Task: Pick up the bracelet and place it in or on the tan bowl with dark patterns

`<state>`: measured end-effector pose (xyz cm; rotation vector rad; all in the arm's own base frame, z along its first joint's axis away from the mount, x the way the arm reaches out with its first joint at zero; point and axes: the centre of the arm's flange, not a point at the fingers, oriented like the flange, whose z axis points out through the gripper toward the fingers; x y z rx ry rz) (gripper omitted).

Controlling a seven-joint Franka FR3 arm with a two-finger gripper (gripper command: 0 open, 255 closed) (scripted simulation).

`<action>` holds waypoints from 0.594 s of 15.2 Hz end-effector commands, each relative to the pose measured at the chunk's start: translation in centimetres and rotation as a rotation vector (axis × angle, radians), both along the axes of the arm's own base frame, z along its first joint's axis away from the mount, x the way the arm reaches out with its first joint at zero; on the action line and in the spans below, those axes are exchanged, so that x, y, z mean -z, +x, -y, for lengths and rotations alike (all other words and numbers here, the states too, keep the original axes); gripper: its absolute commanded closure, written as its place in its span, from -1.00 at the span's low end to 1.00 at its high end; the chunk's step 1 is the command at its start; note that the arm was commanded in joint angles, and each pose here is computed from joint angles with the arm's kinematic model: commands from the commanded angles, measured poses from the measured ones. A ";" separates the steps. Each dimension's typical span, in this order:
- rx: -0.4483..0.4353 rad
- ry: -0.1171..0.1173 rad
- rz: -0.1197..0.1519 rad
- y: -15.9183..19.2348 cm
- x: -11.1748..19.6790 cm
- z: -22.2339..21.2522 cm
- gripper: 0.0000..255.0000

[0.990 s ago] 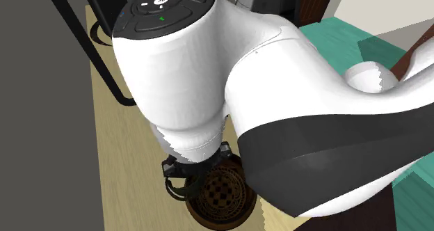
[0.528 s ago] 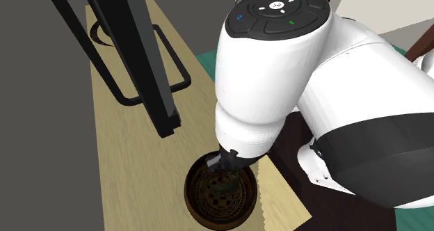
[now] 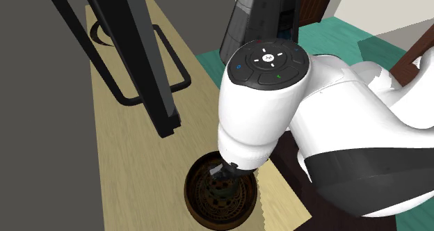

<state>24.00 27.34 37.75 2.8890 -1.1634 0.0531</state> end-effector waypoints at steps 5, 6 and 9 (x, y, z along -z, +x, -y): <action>0.000 0.000 0.000 0.0 1.6 0.0 1.00; 0.000 0.000 0.000 0.0 1.6 0.0 1.00; 0.000 0.000 0.000 0.0 1.6 0.0 1.00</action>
